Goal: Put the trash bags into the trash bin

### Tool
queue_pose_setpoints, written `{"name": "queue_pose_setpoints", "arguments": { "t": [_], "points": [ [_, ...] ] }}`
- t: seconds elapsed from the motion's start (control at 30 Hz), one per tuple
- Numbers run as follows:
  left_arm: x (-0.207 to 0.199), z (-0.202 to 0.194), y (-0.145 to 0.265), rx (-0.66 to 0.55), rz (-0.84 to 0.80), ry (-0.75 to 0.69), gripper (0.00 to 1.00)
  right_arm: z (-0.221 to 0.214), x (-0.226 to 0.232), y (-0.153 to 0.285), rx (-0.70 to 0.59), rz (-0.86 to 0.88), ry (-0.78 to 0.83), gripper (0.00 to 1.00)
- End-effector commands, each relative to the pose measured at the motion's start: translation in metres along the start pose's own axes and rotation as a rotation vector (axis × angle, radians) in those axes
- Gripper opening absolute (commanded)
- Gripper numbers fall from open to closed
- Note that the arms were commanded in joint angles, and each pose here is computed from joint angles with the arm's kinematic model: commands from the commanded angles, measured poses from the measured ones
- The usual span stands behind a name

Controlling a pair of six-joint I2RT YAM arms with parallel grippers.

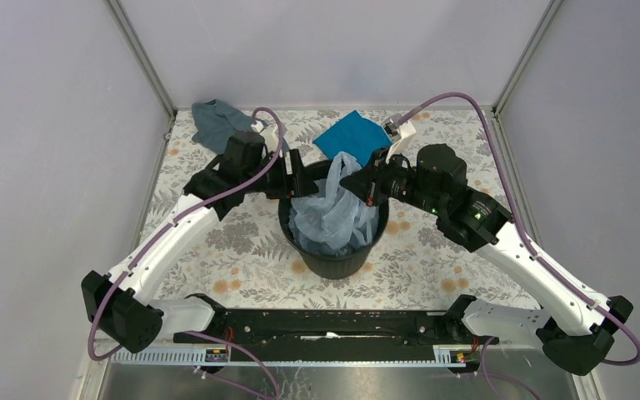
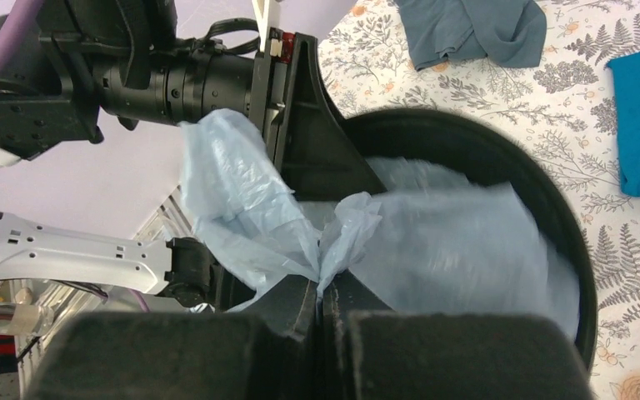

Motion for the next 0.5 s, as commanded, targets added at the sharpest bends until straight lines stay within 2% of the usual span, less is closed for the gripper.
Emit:
{"name": "queue_pose_setpoints", "arguments": {
  "t": [0.0,0.07,0.17,0.3,0.37,0.47],
  "points": [
    [-0.055,0.008,0.006,-0.021,-0.240,0.007,0.70,0.005,0.009,0.014,-0.021,0.030,-0.019,0.00],
    [-0.049,0.015,0.010,-0.043,-0.180,-0.025,0.75,0.003,0.006,0.018,-0.018,0.011,-0.033,0.00],
    [-0.034,0.037,0.032,-0.124,-0.027,-0.097,0.94,0.000,0.001,0.025,-0.020,-0.031,-0.071,0.00],
    [-0.025,0.075,0.081,-0.263,0.137,-0.150,0.99,0.002,-0.003,0.032,-0.052,-0.071,-0.167,0.00],
    [-0.046,0.082,0.105,-0.306,0.061,-0.166,0.99,0.008,-0.008,0.034,-0.091,-0.116,-0.232,0.00],
    [-0.105,0.066,0.127,-0.305,-0.291,-0.221,0.97,0.021,-0.013,0.034,-0.161,-0.167,-0.320,0.00]
  ]
}}
Point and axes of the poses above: each gripper's point midway between its finger pads, its own y axis back along the fingers, its own x axis along the line the jaws close on, z = x × y, the point moved 1 cm from there along y, back along the fingers, and after that the axes turned 3 degrees about -y, right-handed, at the moved point
